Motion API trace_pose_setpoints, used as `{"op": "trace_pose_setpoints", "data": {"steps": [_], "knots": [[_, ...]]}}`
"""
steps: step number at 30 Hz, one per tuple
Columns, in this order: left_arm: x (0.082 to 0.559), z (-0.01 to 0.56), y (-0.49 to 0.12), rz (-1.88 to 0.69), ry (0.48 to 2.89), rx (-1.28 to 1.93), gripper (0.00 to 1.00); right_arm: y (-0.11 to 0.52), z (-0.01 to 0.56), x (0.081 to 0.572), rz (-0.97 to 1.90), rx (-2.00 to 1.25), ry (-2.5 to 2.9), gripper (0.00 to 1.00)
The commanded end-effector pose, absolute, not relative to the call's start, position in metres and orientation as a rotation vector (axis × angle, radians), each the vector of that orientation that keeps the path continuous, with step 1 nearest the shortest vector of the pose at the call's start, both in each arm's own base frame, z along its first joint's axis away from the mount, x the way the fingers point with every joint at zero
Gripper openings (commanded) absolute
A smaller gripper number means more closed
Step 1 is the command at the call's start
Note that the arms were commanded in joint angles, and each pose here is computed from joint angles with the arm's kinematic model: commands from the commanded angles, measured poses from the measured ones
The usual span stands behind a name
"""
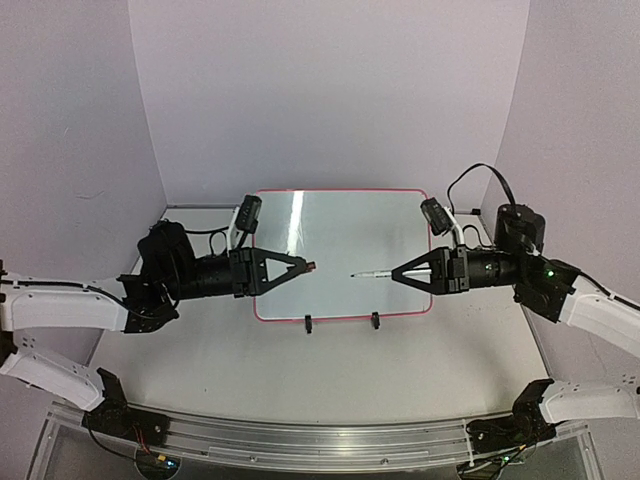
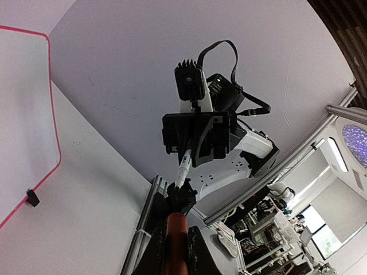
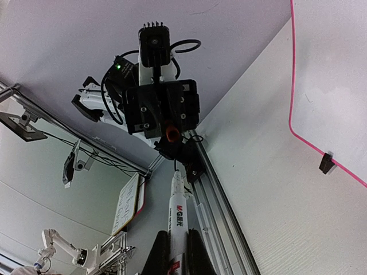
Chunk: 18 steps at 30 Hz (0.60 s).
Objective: Write a sentence on the whiteboard
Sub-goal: Open the pen cap from the whiteboard marker, then place the pen cap at the center of the board.
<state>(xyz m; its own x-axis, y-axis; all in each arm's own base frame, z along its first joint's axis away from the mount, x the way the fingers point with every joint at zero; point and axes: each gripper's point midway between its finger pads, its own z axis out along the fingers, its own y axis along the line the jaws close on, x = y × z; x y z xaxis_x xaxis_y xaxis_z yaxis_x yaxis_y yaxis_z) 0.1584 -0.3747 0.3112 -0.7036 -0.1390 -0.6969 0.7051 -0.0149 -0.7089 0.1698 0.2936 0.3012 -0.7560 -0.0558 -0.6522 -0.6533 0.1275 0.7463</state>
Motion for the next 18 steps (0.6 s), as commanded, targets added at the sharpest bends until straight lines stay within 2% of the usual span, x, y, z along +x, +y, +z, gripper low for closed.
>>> {"op": "trace_pose_setpoints", "data": {"steps": [1,5,10,13,18], "knots": [[0.152,0.338,-0.345,-1.666,1.607,0.604,0.0,0.286,0.314,0.166,1.681,-0.691,1.879,0.0],[0.158,0.32,-0.333,-1.53,1.709,0.589,0.0,0.284,0.312,0.17,1.658,-0.662,1.885,0.0],[0.174,0.238,-0.332,-1.211,2.056,0.613,0.0,0.272,0.306,0.193,1.466,-0.524,1.945,0.0],[0.158,0.204,-0.352,-1.059,2.161,0.741,0.0,0.258,0.304,0.203,1.335,-0.45,1.966,0.0],[0.132,0.161,-0.389,-1.137,2.227,0.849,0.0,0.246,0.302,0.203,1.276,-0.398,1.954,0.0]]}}
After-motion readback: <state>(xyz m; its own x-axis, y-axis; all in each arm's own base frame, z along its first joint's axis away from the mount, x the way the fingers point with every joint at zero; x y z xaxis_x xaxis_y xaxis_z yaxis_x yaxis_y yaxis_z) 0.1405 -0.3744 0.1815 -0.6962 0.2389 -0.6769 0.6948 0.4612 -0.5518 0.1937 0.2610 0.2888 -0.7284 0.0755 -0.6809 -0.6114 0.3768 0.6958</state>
